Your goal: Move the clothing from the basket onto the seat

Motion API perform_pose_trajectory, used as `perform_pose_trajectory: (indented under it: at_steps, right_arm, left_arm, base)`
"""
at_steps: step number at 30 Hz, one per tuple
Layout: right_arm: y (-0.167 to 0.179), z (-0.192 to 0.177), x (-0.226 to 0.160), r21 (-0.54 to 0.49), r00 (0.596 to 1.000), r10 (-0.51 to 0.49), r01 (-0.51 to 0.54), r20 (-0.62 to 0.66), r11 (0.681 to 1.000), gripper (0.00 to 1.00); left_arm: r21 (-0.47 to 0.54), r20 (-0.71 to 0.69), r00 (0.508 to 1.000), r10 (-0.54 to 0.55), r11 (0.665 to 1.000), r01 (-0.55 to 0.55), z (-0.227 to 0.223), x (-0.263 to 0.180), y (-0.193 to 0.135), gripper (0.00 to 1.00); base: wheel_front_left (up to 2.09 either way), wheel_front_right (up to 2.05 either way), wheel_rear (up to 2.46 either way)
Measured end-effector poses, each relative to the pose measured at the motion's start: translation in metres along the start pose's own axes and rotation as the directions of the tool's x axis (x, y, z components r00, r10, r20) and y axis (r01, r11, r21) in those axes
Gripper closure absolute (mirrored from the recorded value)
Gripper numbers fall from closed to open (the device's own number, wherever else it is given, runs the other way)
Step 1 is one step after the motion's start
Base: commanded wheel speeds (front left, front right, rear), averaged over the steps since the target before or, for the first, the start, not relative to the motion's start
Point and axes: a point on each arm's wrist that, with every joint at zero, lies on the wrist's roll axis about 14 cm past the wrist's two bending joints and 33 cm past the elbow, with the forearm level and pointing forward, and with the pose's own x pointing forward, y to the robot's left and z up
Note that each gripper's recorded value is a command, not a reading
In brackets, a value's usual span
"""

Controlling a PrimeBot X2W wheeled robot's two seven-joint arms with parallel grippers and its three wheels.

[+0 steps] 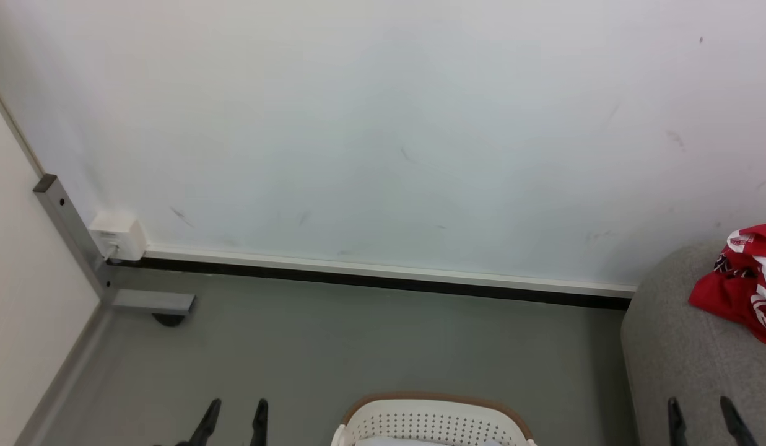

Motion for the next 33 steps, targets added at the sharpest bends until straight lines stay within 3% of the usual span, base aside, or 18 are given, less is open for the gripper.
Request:
perform_pose_trajectory:
  at_steps: [15,27,28,33]
  right_arm:
    - [-0.002,-0.012,-0.024,0.041,0.999,-0.025,0.026,-0.035,0.999,0.00]
    - [0.003,-0.016,-0.024,0.052,0.999,-0.011,0.014,-0.046,0.999,0.00]
    - [0.004,-0.017,-0.024,0.052,0.999,-0.009,0.012,-0.049,0.999,1.00]
    - [0.004,-0.031,-0.028,0.090,0.995,-0.021,0.030,-0.102,0.995,1.00]
  left_arm:
    - [0.000,0.004,0.996,-0.086,0.996,0.086,-0.007,-0.006,-0.022,0.00]
    - [-0.021,-0.009,0.995,-0.096,0.995,0.096,-0.014,-0.010,-0.024,0.00]
    - [-0.024,-0.010,0.995,-0.095,0.995,0.095,-0.014,-0.010,-0.025,1.00]
    - [-0.057,-0.064,0.995,-0.077,0.996,0.073,-0.030,-0.015,-0.022,1.00]
  base:
    - [0.00,0.00,0.00]
    - [0.00,0.00,0.00]
    - [0.00,0.00,0.00]
    - [0.00,0.00,0.00]
